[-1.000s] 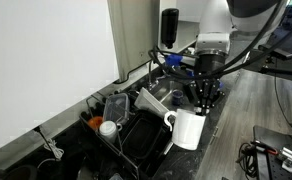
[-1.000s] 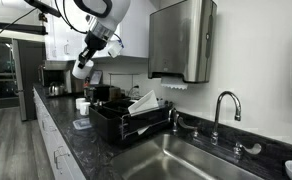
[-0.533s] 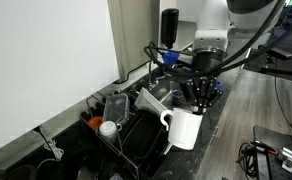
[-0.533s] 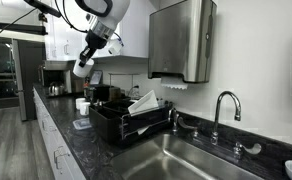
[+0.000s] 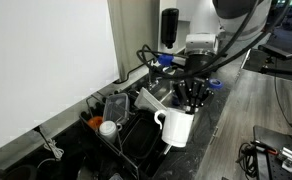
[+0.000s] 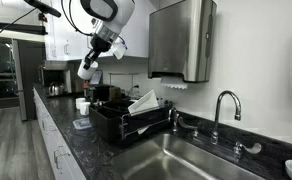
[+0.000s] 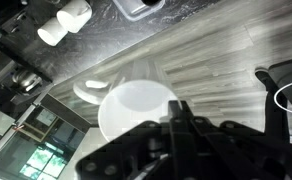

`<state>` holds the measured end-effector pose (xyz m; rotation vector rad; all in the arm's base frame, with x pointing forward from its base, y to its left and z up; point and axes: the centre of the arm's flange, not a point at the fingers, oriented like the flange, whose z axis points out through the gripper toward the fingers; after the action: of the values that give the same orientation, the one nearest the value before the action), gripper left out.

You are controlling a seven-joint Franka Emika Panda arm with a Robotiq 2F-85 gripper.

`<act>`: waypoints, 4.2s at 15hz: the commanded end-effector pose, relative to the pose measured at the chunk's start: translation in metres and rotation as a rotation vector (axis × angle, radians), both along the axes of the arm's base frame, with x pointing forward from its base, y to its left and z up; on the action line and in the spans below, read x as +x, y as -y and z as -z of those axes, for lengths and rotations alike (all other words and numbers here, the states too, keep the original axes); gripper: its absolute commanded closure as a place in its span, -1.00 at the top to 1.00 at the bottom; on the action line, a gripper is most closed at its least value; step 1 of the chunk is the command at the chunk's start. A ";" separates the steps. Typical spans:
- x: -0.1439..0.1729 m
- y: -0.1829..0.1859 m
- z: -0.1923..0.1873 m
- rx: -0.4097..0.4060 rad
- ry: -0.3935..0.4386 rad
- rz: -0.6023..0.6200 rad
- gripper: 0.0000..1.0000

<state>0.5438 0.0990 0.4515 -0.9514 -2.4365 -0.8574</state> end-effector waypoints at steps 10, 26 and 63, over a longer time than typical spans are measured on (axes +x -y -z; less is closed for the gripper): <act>0.058 0.013 0.055 0.020 0.011 -0.024 -0.99; 0.092 0.019 0.059 0.011 0.076 -0.056 -0.99; 0.063 -0.001 0.039 -0.030 0.247 -0.120 -0.99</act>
<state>0.5968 0.0974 0.4131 -0.7540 -2.6530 -0.9353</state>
